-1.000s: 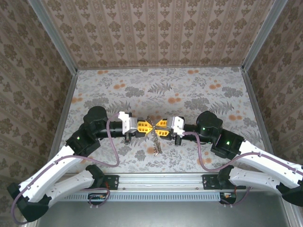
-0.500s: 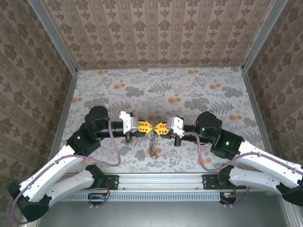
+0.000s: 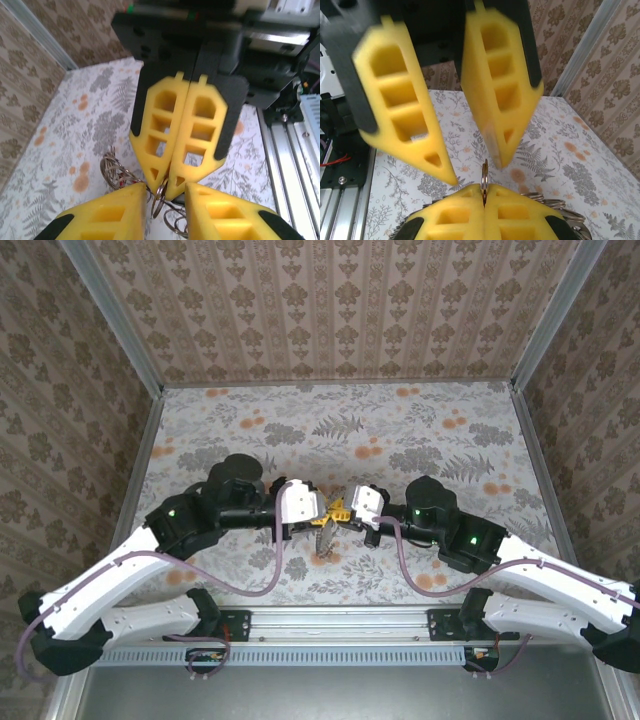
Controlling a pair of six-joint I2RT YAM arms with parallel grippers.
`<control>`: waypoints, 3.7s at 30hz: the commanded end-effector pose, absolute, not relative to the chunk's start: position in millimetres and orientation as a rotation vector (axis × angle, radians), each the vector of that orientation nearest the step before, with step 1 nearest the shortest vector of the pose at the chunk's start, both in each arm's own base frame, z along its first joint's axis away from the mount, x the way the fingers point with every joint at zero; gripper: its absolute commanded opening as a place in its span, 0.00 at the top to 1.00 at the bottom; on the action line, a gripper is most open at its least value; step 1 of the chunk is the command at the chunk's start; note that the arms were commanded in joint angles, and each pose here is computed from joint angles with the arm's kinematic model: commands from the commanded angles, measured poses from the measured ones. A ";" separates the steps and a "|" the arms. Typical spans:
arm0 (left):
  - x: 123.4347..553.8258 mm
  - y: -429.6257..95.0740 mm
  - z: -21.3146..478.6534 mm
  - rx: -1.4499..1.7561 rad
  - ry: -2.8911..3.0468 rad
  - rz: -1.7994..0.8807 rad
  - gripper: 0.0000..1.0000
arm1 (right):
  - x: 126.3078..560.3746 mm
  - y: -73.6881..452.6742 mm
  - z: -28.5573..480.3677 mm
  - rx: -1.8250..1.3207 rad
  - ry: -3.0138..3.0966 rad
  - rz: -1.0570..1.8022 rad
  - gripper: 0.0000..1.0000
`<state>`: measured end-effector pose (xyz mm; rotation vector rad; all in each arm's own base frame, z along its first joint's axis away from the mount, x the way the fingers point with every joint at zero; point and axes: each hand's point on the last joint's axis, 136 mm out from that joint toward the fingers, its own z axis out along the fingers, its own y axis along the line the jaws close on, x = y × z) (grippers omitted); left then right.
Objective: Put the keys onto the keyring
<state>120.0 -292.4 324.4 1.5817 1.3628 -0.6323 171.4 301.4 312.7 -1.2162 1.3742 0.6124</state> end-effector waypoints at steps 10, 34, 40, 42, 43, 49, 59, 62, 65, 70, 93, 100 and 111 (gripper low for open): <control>128.8 -290.4 315.5 1.636 1.402 -0.529 0.94 | 165.6 303.2 338.8 -1.203 1.295 0.630 1.00; 98.5 -293.1 372.7 1.359 1.080 -1.005 1.00 | 151.5 307.3 338.5 -1.218 1.251 0.730 0.84; 94.6 -290.1 378.0 1.339 1.029 -1.067 1.00 | 150.5 303.9 339.0 -1.210 1.244 0.726 0.82; 91.5 -288.3 380.3 1.335 1.001 -1.094 1.00 | 150.1 303.4 339.7 -1.206 1.240 0.727 0.83; 90.3 -287.1 382.5 1.328 0.984 -1.109 1.00 | 149.8 303.6 339.0 -1.207 1.239 0.729 0.84; 84.4 -281.3 393.2 1.294 0.903 -1.206 1.00 | 148.4 302.0 341.4 -1.197 1.226 0.734 0.86; 81.0 -280.0 394.6 1.305 0.891 -1.231 1.00 | 147.0 297.1 347.7 -1.170 1.205 0.738 1.00; 87.9 -281.1 386.1 1.342 0.982 -1.132 1.00 | 151.8 295.7 345.9 -1.163 1.227 0.713 1.00; 95.7 -279.7 372.5 1.396 1.099 -0.979 1.00 | 160.6 293.6 343.0 -1.145 1.263 0.666 1.00; 108.2 -277.2 353.1 1.487 1.259 -0.766 0.75 | 172.6 291.7 337.8 -1.124 1.312 0.604 1.00; 119.7 -291.8 320.2 1.675 1.376 -0.565 0.86 | 162.7 300.4 333.2 -1.195 1.287 0.647 1.00; 116.7 -291.5 321.0 1.688 1.372 -0.577 1.00 | 162.7 301.4 331.8 -1.210 1.291 0.643 1.00; 86.2 -281.6 359.6 1.574 1.182 -0.826 1.00 | 156.8 302.8 335.8 -1.220 1.270 0.678 0.84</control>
